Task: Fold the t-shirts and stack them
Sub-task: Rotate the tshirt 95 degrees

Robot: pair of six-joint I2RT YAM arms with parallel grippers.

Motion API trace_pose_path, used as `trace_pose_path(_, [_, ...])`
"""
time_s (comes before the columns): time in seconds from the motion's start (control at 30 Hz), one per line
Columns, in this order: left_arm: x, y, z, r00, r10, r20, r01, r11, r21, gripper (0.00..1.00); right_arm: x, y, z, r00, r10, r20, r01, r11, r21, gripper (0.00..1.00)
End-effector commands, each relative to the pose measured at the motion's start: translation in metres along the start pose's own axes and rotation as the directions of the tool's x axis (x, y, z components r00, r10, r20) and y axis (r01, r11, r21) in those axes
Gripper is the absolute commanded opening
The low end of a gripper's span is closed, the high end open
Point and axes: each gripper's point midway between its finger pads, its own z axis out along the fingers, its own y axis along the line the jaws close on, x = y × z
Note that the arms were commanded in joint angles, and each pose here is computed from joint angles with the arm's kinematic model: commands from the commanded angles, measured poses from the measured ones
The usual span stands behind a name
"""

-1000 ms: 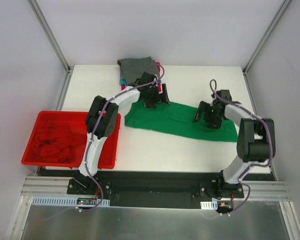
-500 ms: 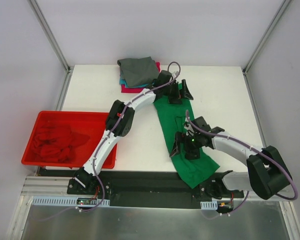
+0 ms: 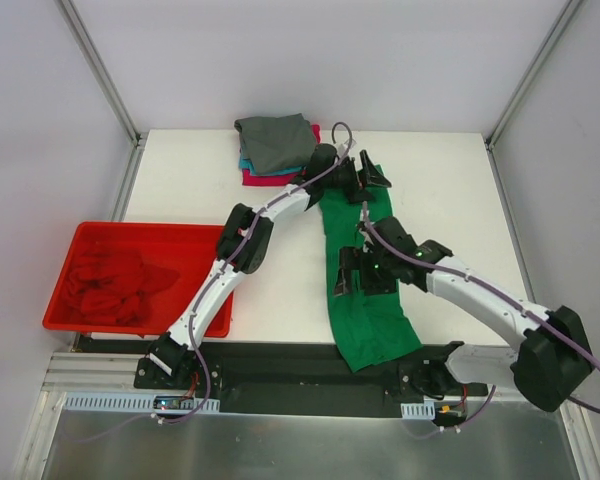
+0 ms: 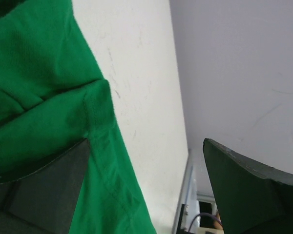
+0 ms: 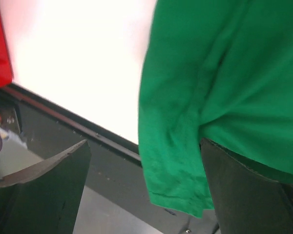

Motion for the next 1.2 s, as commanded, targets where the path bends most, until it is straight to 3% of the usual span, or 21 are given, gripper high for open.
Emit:
trace_pose_path(0.0, [-0.016, -0.084, -0.031, 0.995, 0.099, -0.030, -0.089, 0.969, 0.230, 0.99, -0.026, -0.034, -0.042, 0.989, -0.019, 0.148, -0.009, 0.982, 0.187, 0.96])
trace_pose_path(0.23, [0.000, -0.184, -0.087, 0.939, 0.340, -0.046, -0.314, 0.906, 0.285, 0.99, -0.044, -0.043, -0.081, 0.951, -0.089, 0.297, 0.015, 0.970, 0.244, 0.96])
trace_pose_path(0.4, [0.025, -0.201, -0.147, 0.908, 0.414, -0.066, -0.390, 0.892, 0.228, 0.99, -0.072, -0.052, -0.092, 0.924, -0.144, 0.354, 0.032, 0.952, 0.303, 0.96])
trace_pose_path(0.53, [0.042, -0.146, -0.211, 0.935, 0.353, 0.011, -0.353, 0.935, -0.023, 0.99, -0.104, -0.063, -0.084, 0.924, -0.098, 0.370, -0.019, 0.953, 0.301, 0.96])
trace_pose_path(0.67, [0.084, -0.103, -0.281, 0.916, 0.380, 0.128, -0.339, 0.905, -0.257, 0.99, -0.140, -0.065, -0.064, 0.937, -0.155, 0.313, 0.043, 0.940, 0.338, 0.96])
trace_pose_path(0.77, [0.126, -0.056, -0.315, 0.925, 0.357, 0.132, -0.286, 0.881, -0.376, 0.99, -0.171, -0.072, -0.040, 0.942, -0.248, 0.225, 0.148, 0.911, 0.385, 0.96])
trace_pose_path(0.93, [0.165, -0.019, -0.347, 0.938, 0.324, 0.122, -0.230, 0.847, -0.479, 0.99, -0.222, -0.084, 0.001, 0.932, -0.347, 0.106, 0.270, 0.859, 0.434, 0.96])
trace_pose_path(1.17, [0.175, -0.014, -0.355, 0.939, 0.336, 0.077, -0.255, 0.828, -0.499, 0.99, -0.237, -0.101, 0.065, 0.958, -0.285, -0.019, 0.267, 0.872, 0.410, 0.96])
